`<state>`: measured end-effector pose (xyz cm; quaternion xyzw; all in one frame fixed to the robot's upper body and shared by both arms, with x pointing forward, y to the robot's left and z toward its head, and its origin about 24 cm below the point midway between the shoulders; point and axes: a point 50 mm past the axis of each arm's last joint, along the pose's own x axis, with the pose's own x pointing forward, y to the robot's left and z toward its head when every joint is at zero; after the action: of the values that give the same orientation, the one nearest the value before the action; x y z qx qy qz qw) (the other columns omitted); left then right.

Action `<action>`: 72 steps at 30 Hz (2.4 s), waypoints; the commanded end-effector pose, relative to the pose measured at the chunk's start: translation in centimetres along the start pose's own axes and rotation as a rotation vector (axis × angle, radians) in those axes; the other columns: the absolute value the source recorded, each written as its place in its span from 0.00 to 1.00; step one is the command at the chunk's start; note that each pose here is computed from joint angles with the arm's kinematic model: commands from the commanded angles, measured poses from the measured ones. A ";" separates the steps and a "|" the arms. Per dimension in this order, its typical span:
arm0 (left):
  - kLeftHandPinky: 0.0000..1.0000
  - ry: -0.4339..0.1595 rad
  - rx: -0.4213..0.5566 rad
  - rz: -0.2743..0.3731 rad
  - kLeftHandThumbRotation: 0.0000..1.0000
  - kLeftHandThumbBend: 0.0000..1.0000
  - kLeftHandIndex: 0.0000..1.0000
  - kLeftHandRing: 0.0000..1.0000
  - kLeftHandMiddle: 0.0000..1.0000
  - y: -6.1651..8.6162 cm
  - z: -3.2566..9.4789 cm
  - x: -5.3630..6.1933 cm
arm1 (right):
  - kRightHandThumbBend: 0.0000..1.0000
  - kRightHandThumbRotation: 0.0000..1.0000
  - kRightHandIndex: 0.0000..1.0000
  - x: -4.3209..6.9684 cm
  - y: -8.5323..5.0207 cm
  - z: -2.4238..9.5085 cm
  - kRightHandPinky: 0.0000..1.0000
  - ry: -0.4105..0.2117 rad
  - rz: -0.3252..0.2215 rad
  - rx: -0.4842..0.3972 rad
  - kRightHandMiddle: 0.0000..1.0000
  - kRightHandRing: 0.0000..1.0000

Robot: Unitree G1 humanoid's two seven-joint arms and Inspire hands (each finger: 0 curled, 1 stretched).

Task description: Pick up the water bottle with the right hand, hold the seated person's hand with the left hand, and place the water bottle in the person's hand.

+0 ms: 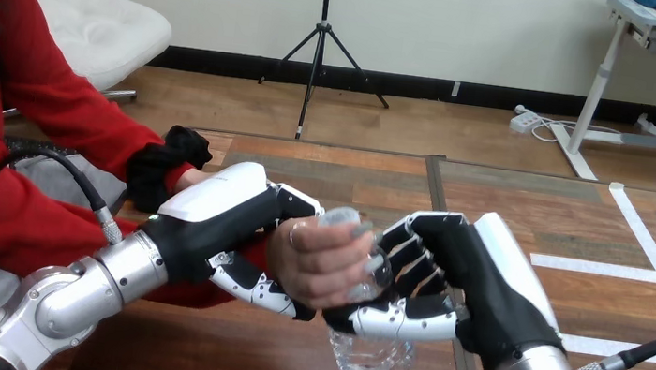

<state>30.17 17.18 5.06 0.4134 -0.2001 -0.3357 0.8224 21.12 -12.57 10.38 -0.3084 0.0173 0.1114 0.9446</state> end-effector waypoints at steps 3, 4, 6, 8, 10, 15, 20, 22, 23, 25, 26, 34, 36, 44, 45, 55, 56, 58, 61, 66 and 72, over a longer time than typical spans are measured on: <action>0.42 -0.118 0.038 0.075 0.24 0.77 0.57 0.48 0.55 1.6 1.9 2.8 | 0.94 0.24 0.50 -0.3 -2.7 4.6 0.40 -0.253 -0.130 -0.037 0.51 0.47; 0.43 -0.118 0.041 0.077 0.26 0.78 0.58 0.50 0.56 1.7 1.8 2.8 | 0.94 0.25 0.50 -0.4 -2.8 4.6 0.40 -0.250 -0.131 -0.039 0.52 0.48; 0.44 -0.118 0.043 0.081 0.27 0.78 0.59 0.50 0.57 1.7 1.8 2.7 | 0.94 0.26 0.51 -0.4 -2.8 4.5 0.40 -0.245 -0.131 -0.040 0.52 0.48; 0.46 -0.118 0.043 0.085 0.28 0.79 0.60 0.52 0.58 1.7 1.8 2.7 | 0.94 0.27 0.51 -0.5 -2.9 4.4 0.41 -0.243 -0.130 -0.039 0.52 0.49; 0.47 -0.118 0.042 0.087 0.29 0.79 0.61 0.53 0.58 1.7 1.7 2.6 | 0.94 0.28 0.51 -0.6 -2.9 4.2 0.41 -0.238 -0.132 -0.038 0.53 0.49; 0.50 -0.111 0.044 0.089 0.34 0.81 0.63 0.55 0.61 1.7 1.6 2.5 | 0.95 0.31 0.53 -0.8 -3.1 3.9 0.43 -0.218 -0.131 -0.039 0.54 0.51; 0.53 -0.102 0.048 0.087 0.37 0.85 0.65 0.58 0.63 1.7 1.5 2.3 | 0.95 0.34 0.54 -1.0 -3.2 3.6 0.44 -0.209 -0.128 -0.035 0.55 0.52; 0.55 -0.100 0.052 0.084 0.39 0.86 0.66 0.59 0.64 1.7 1.5 2.3 | 0.95 0.35 0.54 -1.1 -3.3 3.4 0.44 -0.200 -0.128 -0.035 0.55 0.52; 0.56 -0.100 0.051 0.083 0.40 0.88 0.67 0.60 0.65 1.7 1.4 2.3 | 0.95 0.37 0.55 -1.2 -3.4 3.3 0.45 -0.192 -0.128 -0.037 0.55 0.52; 0.57 -0.101 0.049 0.083 0.42 0.90 0.69 0.61 0.66 1.7 1.4 2.2 | 0.95 0.38 0.55 -1.3 -3.5 3.2 0.45 -0.184 -0.127 -0.040 0.56 0.53; 0.58 -0.101 0.046 0.083 0.43 0.91 0.70 0.62 0.66 1.7 1.4 2.2 | 0.95 0.38 0.56 -1.4 -3.5 3.1 0.45 -0.176 -0.127 -0.046 0.56 0.53; 0.63 -0.100 0.043 0.079 0.49 0.98 0.79 0.68 0.73 1.7 1.3 1.9 | 0.96 0.43 0.58 -1.7 -3.7 2.5 0.46 -0.158 -0.131 -0.051 0.57 0.54; 0.64 -0.097 0.041 0.076 0.51 0.99 0.82 0.70 0.75 1.8 1.3 1.8 | 0.96 0.44 0.58 -1.8 -3.8 2.3 0.46 -0.149 -0.130 -0.043 0.57 0.54; 0.71 -0.087 0.048 0.074 0.53 1.00 0.91 0.79 0.85 1.7 1.1 1.4 | 0.97 0.47 0.60 -2.3 -4.0 1.7 0.45 -0.125 -0.125 -0.015 0.58 0.53; 0.72 -0.087 0.049 0.074 0.53 1.00 0.93 0.80 0.87 1.7 1.1 1.4 | 0.97 0.47 0.60 -2.3 -4.0 1.6 0.45 -0.122 -0.124 -0.009 0.58 0.53; 0.83 -0.078 0.068 0.069 0.62 1.00 0.99 0.93 0.98 1.7 0.9 0.9 | 0.98 0.48 0.61 -2.8 -4.1 0.9 0.45 -0.109 -0.127 0.024 0.58 0.53; 0.83 -0.078 0.073 0.071 0.63 1.00 0.99 0.93 0.99 1.7 0.8 0.8 | 0.98 0.48 0.61 -2.9 -4.1 0.8 0.45 -0.106 -0.127 0.030 0.58 0.53; 0.86 -0.078 0.077 0.073 0.67 1.00 1.00 0.96 0.99 1.7 0.8 0.7 | 0.98 0.49 0.61 -2.9 -4.2 0.7 0.44 -0.104 -0.128 0.037 0.58 0.53; 0.89 -0.078 0.086 0.073 0.69 1.00 1.00 0.98 1.00 1.6 0.7 0.6 | 0.98 0.49 0.62 -3.1 -4.2 0.5 0.44 -0.105 -0.129 0.046 0.58 0.52; 0.97 -0.067 0.109 0.069 0.74 1.00 1.00 1.00 1.00 1.5 0.6 0.3 | 0.98 0.50 0.62 -3.4 -4.3 0.1 0.43 -0.102 -0.128 0.065 0.58 0.52; 0.99 -0.063 0.117 0.070 0.78 1.00 1.00 1.00 1.00 1.4 0.4 0.0 | 0.98 0.51 0.62 -3.7 -4.4 -0.4 0.42 -0.098 -0.128 0.090 0.57 0.51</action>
<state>30.01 17.17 5.28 0.4359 -0.2359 -0.3223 0.8065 18.68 -16.75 11.37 -0.2626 0.0037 0.0800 0.9616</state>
